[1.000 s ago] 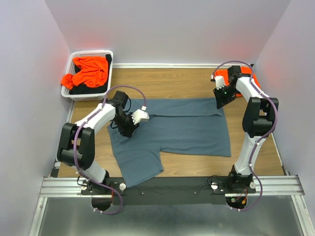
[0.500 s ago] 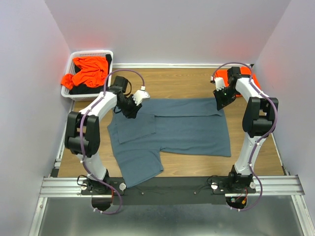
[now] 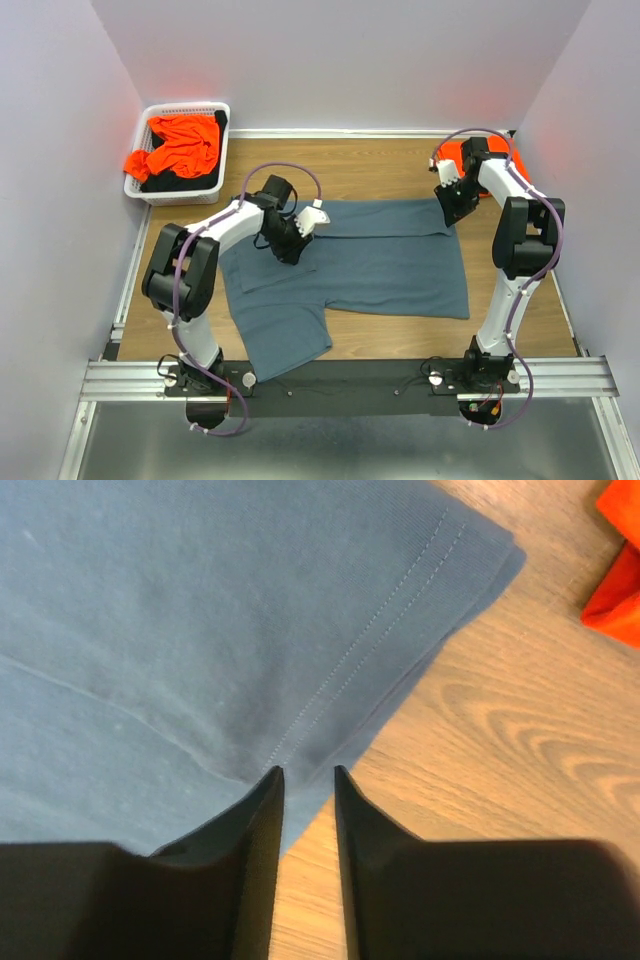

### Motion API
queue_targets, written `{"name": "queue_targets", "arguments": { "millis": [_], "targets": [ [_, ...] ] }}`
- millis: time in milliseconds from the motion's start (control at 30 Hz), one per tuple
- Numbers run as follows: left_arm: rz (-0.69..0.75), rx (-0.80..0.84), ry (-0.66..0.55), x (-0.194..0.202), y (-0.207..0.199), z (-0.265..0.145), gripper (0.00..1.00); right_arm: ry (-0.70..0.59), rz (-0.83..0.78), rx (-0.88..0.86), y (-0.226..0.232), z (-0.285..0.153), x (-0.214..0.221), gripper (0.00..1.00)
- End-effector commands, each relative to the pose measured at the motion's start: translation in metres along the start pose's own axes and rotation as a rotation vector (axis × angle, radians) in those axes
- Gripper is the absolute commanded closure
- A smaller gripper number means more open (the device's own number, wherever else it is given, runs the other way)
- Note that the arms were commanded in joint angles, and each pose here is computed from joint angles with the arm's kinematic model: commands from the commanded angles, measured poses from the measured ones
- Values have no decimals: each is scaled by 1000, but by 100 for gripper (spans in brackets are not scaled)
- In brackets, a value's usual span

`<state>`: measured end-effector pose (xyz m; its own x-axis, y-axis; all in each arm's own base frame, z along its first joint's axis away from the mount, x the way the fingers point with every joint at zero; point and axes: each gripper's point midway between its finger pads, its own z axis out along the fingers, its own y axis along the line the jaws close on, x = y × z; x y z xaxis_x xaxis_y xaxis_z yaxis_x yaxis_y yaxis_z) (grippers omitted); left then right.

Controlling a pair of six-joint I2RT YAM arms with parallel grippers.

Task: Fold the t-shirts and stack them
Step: Fold the tshirt

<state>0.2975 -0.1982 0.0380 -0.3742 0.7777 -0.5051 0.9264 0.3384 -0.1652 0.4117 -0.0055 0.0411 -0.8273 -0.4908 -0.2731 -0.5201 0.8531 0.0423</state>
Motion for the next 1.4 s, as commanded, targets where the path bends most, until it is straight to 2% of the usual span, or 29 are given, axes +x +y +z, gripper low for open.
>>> {"name": "queue_targets", "arguments": {
  "millis": [0, 167, 333, 467, 633, 767, 800, 967, 1067, 1100, 1367],
  "targets": [
    [-34, -68, -80, -13, 16, -37, 61, 23, 0, 25, -6, -2, 3, 62],
    [-91, -127, -88, 0, 42, -51, 58, 52, -10, 19, 3, -7, 20, 54],
    [-226, -167, -131, 20, 79, -68, 57, 77, 6, -8, 11, 1, 31, 54],
    [-237, -194, -129, 23, 89, -72, 57, 97, 13, -10, 7, 11, 32, 55],
    [-244, -194, -121, 28, 90, -68, 57, 100, 24, -9, 4, 17, 29, 64],
    [-257, -209, -109, 36, 95, -65, 57, 90, 24, 10, 1, 15, 26, 76],
    [-263, -216, -105, 38, 96, -65, 57, 87, 21, 16, -1, 13, 24, 82],
    [-299, -237, -82, 51, 104, -61, 57, 55, 10, 39, -4, 0, 16, 85],
    [-309, -237, -74, 56, 107, -59, 58, 50, 1, 55, -7, -4, 14, 92],
    [-311, -237, -72, 57, 107, -58, 58, 51, 1, 56, -7, -4, 14, 99],
    [-321, -266, -74, 59, 113, -64, 58, 51, -42, 86, -10, -15, 17, 99]
  ]
}}
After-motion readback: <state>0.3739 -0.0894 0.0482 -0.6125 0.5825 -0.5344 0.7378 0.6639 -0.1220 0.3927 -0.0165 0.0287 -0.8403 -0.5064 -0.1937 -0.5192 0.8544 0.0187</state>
